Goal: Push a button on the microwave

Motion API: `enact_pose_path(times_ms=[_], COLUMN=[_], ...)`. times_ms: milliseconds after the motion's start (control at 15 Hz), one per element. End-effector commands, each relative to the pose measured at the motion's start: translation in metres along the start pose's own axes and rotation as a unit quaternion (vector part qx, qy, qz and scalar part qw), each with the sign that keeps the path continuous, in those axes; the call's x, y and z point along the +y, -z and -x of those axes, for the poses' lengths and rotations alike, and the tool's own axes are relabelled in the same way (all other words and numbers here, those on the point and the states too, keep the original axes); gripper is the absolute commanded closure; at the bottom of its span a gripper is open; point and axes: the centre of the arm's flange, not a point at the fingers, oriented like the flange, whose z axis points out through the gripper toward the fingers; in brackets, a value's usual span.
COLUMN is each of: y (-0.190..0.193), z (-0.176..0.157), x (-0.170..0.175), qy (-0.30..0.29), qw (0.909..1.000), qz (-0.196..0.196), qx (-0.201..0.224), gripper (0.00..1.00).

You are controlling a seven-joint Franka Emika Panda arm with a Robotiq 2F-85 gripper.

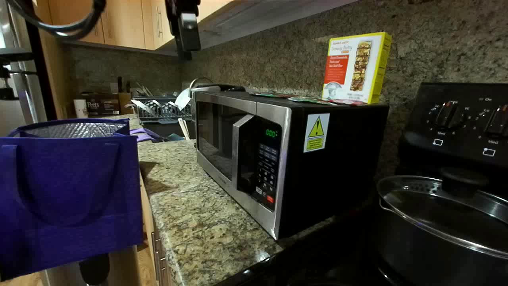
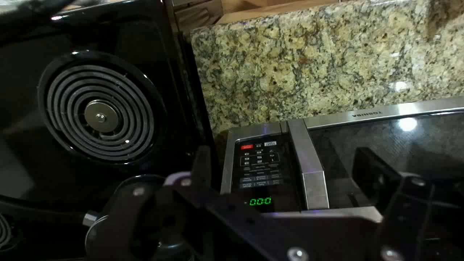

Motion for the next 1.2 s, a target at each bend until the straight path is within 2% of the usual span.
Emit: enact_pose_path(times_ms=[0, 400, 733, 1000, 1133], y=[0.0, -0.021, -0.067, -0.099, -0.113], z=[0.0, 0.004, 0.011, 0.011, 0.011], x=[0.0, 0.003, 0.019, 0.034, 0.042], qy=[0.0, -0.013, -0.009, -0.003, 0.005], qw=[1.0, 0.9999, 0.9999, 0.9965, 0.9942], qz=[0.0, 0.004, 0.012, 0.064, 0.087], qx=[0.0, 0.01, 0.005, 0.054, 0.063], gripper=[0.0, 0.0, 0.0, 0.0, 0.0])
